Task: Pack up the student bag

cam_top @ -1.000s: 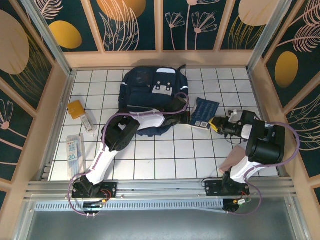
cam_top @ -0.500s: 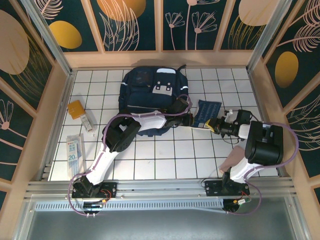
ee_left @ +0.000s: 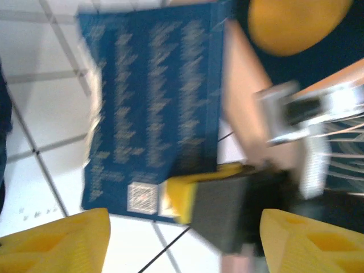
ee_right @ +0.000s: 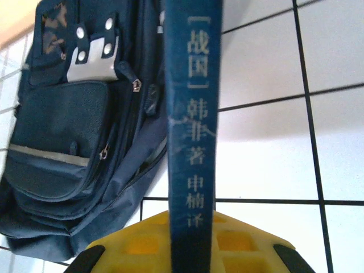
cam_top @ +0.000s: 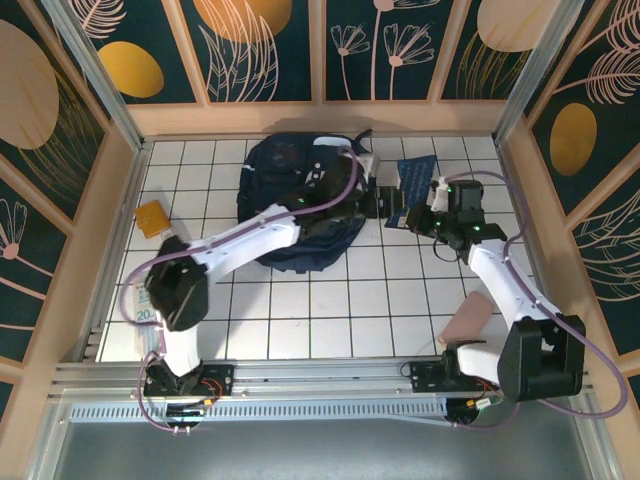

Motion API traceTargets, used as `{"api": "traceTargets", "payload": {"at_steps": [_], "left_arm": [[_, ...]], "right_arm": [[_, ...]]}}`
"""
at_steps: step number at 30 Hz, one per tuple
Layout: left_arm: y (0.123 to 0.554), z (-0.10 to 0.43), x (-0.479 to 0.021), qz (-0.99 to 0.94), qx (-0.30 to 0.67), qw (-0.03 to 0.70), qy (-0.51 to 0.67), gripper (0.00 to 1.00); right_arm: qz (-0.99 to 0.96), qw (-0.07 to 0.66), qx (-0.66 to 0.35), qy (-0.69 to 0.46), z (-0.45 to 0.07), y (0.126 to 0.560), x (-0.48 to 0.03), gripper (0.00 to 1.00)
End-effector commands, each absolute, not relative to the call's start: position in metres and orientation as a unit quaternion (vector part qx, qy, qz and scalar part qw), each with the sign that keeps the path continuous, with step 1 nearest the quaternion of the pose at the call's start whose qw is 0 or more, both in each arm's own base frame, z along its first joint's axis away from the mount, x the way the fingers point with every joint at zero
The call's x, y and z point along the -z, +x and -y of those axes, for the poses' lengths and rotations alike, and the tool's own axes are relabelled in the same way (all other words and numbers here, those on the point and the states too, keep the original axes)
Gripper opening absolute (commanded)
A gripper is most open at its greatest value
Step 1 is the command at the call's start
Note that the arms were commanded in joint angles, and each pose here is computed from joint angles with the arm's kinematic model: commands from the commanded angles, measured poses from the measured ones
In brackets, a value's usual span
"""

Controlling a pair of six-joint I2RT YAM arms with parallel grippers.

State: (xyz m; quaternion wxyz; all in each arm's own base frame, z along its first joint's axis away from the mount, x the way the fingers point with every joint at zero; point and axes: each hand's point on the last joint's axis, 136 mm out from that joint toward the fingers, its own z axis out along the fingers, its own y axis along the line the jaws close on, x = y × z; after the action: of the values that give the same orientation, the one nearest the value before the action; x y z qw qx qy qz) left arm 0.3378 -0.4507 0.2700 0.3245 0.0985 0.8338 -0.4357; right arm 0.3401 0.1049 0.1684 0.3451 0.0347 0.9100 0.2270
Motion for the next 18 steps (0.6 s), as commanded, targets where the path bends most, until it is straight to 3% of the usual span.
{"api": "traceTargets", "payload": {"at_steps": [1, 7, 18], "left_arm": [[0.327, 0.431, -0.297, -0.82, 0.478, 0.31, 0.055, 0.77], [0.327, 0.382, -0.325, -0.806, 0.488, 0.334, -0.015, 0.82], [0.326, 0.32, -0.269, -0.859, 0.381, 0.3, -0.164, 0.83]], "right_arm": [[-0.929, 0.357, -0.101, -0.013, -0.105, 0.328, -0.169, 0.0], [-0.899, 0.404, -0.045, -0.163, -0.171, 0.305, -0.18, 0.0], [-0.837, 0.473, -0.03, -0.274, -0.24, 0.283, -0.197, 0.0]]}}
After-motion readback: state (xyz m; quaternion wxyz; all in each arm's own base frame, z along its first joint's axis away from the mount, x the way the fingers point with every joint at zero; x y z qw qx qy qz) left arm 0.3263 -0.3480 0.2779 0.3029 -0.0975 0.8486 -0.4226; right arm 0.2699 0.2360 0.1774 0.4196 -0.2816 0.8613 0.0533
